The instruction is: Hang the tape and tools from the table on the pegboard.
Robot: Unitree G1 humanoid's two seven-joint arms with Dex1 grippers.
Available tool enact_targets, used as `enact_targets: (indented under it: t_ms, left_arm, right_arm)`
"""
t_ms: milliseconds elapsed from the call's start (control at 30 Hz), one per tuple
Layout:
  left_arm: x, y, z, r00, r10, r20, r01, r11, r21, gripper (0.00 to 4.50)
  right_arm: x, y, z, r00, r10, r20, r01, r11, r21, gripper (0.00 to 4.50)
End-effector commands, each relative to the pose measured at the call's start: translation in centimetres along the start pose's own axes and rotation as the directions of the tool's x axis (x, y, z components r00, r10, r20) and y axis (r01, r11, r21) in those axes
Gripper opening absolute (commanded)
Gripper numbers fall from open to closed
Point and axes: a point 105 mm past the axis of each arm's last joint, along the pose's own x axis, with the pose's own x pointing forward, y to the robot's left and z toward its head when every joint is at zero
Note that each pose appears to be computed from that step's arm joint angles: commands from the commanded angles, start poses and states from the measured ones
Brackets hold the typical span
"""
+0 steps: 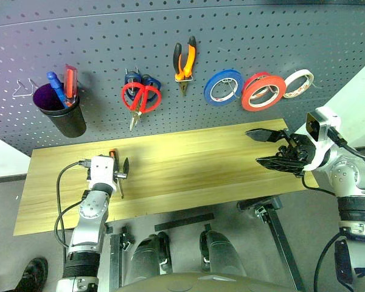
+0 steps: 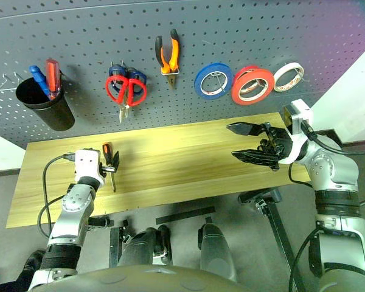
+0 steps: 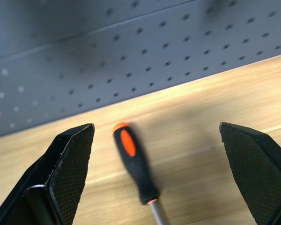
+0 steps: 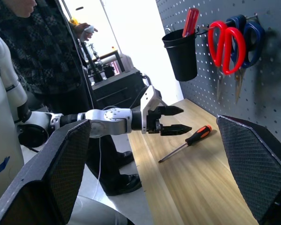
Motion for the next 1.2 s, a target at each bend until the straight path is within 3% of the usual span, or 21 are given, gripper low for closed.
enact_targets:
  t_ms: [33,433,567,800,1200]
  left_arm:
    - [0.4,1.4,-0.3,0.999,0.042,-0.026,-0.042,0.999,0.011,4.47]
    - [3.9,2.2,0.3,0.979,0.126,-0.163,-0.139,0.987,-0.076,4.47]
    - [3.7,1.4,0.0,0.959,0.142,-0.247,-0.160,0.986,-0.055,4.47]
    - [2.5,0.2,-1.1,0.903,0.150,-0.404,-0.220,0.967,-0.132,4.47]
    - [3.4,2.0,-1.2,0.841,0.212,-0.498,-0.304,0.946,-0.110,4.47]
  right_arm:
    - [-0.1,0.2,1.2,1.000,0.012,0.026,-0.010,0.998,-0.056,4.50]
    - [-0.2,0.1,1.2,1.000,-0.009,0.018,0.010,0.999,-0.052,4.50]
    - [-0.4,0.0,1.1,1.000,-0.023,0.012,0.023,0.999,-0.047,4.50]
    - [-0.6,-0.1,0.8,0.999,-0.033,0.004,0.033,0.999,-0.035,4.50]
    - [-0.7,-0.3,0.7,0.999,-0.046,-0.004,0.046,0.999,-0.026,4.50]
